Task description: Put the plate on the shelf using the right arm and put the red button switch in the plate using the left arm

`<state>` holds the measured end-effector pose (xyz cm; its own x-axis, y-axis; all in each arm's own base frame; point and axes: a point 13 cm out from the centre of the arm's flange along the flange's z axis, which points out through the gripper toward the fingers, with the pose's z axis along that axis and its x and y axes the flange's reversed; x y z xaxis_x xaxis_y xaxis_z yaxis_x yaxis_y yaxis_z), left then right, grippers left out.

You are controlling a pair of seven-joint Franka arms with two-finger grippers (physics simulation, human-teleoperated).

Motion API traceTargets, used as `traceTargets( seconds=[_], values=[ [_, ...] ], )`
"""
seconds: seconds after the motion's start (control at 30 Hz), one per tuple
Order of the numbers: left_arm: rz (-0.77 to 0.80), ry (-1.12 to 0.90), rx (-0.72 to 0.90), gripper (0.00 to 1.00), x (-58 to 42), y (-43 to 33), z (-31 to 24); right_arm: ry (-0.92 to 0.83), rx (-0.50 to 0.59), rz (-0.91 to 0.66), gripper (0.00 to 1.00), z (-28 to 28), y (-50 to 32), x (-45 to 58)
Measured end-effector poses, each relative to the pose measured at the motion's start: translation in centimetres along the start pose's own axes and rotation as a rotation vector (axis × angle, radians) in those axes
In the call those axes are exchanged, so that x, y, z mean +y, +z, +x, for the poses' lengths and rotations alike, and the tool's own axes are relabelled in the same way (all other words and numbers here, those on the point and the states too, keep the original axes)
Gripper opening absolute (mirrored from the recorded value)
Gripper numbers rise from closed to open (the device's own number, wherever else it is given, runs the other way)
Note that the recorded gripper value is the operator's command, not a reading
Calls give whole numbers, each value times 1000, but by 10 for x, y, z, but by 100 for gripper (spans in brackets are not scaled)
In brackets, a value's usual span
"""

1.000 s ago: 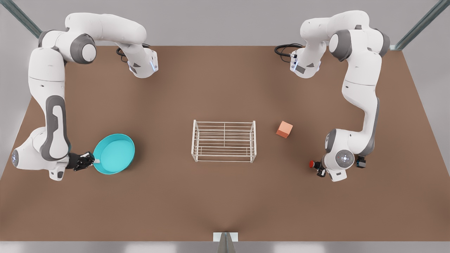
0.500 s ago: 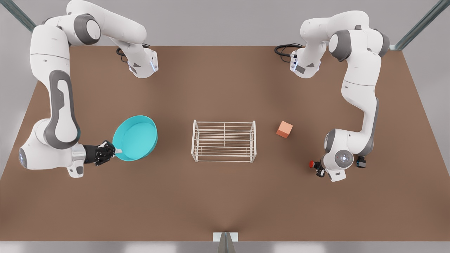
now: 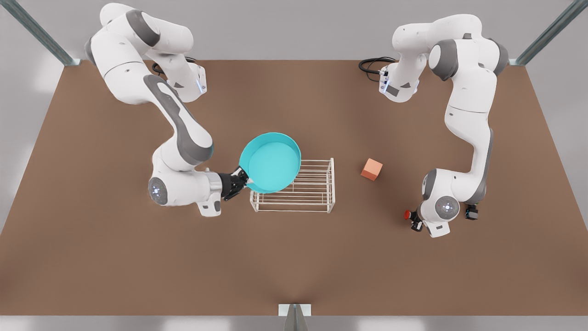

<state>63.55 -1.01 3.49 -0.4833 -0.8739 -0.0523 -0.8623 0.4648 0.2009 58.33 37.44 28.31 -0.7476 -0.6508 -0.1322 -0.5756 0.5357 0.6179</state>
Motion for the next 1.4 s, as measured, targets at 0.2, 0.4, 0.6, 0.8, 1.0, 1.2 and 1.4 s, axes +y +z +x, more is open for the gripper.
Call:
traceTargets(
  seconds=[0.2, 0.4, 0.6, 0.8, 1.0, 1.2, 1.4],
  values=[
    [1, -1, 0, 75, 0, -1, 0, 135, -16, 39, 17, -10, 40, 7],
    [-1, -3, 1, 57, 0, 0, 1, 250, -55, 70, 41, -20, 50, 0],
    [1, -5, 2, 63, 0, -1, -1, 335, -76, 98, 100, -22, 47, -8],
    [-1, -3, 2, 59, 1, 2, -1, 399, -173, 181, 100, -15, -65, -5],
    [3, -6, 1, 54, 1, -2, -4, 495, -234, 496, 100, 71, -247, -22],
    [5, -11, -8, 54, 5, -22, -11, 695, -205, 666, 100, 179, -350, -29],
    [1, -15, -5, 48, 8, -53, -11, 891, -114, 625, 100, 249, -361, -107]
  ],
)
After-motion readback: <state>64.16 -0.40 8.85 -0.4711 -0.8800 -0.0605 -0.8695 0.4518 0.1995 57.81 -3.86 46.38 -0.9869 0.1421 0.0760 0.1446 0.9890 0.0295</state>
